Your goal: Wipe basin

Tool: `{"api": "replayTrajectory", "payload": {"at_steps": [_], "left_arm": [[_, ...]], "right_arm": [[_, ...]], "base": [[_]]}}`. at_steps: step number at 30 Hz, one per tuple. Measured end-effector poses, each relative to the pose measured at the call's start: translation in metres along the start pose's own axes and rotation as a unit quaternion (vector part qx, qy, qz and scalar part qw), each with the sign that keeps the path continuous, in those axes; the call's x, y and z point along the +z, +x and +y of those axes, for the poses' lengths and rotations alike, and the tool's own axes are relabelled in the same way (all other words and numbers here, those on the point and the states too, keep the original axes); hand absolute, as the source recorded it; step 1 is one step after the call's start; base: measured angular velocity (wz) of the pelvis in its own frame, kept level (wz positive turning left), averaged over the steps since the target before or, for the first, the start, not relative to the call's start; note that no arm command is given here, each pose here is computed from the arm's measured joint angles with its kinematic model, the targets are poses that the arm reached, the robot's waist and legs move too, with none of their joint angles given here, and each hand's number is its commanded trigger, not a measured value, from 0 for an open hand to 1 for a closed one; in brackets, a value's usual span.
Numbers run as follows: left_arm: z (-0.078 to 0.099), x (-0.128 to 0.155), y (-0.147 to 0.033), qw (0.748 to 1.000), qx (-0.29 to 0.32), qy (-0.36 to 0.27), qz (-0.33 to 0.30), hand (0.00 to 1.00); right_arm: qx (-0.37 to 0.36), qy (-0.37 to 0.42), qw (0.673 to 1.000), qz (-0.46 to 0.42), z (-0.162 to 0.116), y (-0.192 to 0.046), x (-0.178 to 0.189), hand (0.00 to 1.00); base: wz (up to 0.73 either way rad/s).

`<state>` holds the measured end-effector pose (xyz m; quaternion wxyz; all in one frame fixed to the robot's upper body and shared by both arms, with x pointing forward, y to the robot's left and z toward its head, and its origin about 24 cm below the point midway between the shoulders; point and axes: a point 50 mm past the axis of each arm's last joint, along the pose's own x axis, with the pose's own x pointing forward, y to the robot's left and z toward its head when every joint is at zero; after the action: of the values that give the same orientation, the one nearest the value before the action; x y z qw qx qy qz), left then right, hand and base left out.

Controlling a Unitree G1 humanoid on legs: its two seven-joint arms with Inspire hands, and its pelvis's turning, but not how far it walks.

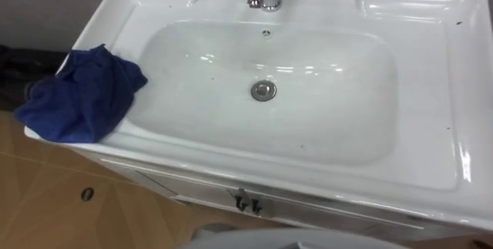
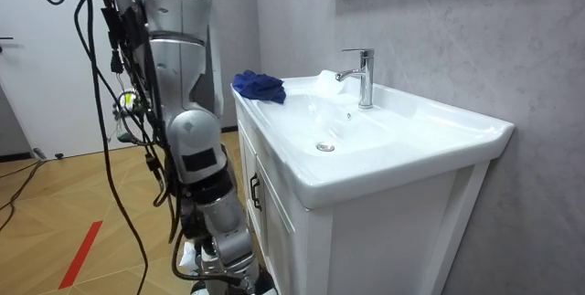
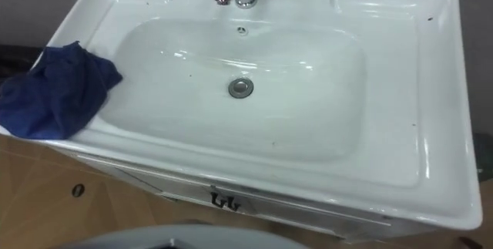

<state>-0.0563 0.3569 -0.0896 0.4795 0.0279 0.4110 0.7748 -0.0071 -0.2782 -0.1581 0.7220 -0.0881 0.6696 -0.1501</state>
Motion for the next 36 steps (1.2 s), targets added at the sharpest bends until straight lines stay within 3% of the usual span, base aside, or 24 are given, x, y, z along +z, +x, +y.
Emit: {"api": "replayTrajectory", "payload": {"at_steps": [2, 8, 15, 20, 31, 36], "left_arm": [[-0.003, -0.025, -0.007, 0.998, -0.022, 0.060, 0.014, 0.00], [0.000, -0.064, -0.017, 0.986, -0.055, 0.149, 0.041, 0.00], [-0.006, -0.073, -0.025, 0.965, -0.131, 0.227, 0.002, 0.00], [-0.014, -0.088, -0.037, 0.930, -0.196, 0.308, -0.024, 0.00], [-0.028, -0.096, -0.050, 0.877, -0.296, 0.377, -0.020, 0.00], [-0.027, -0.101, -0.050, 0.868, -0.309, 0.388, -0.002, 0.00]], "right_arm": [[0.005, 0.005, 1.000, -0.005, 0.003, 0.000, 0.004, 0.00], [0.019, 0.027, 0.999, -0.002, 0.010, 0.000, 0.004, 0.00], [0.025, 0.061, 0.998, 0.011, 0.014, 0.001, 0.001, 0.00], [0.027, 0.060, 0.998, 0.014, 0.017, 0.001, 0.001, 0.00], [0.040, 0.060, 0.997, 0.039, 0.023, 0.001, -0.009, 0.00], [0.043, 0.063, 0.996, 0.048, 0.025, 0.000, -0.010, 0.00]], "base": [[0.02], [-0.03], [-0.04], [-0.12], [-0.13], [-0.10]]}}
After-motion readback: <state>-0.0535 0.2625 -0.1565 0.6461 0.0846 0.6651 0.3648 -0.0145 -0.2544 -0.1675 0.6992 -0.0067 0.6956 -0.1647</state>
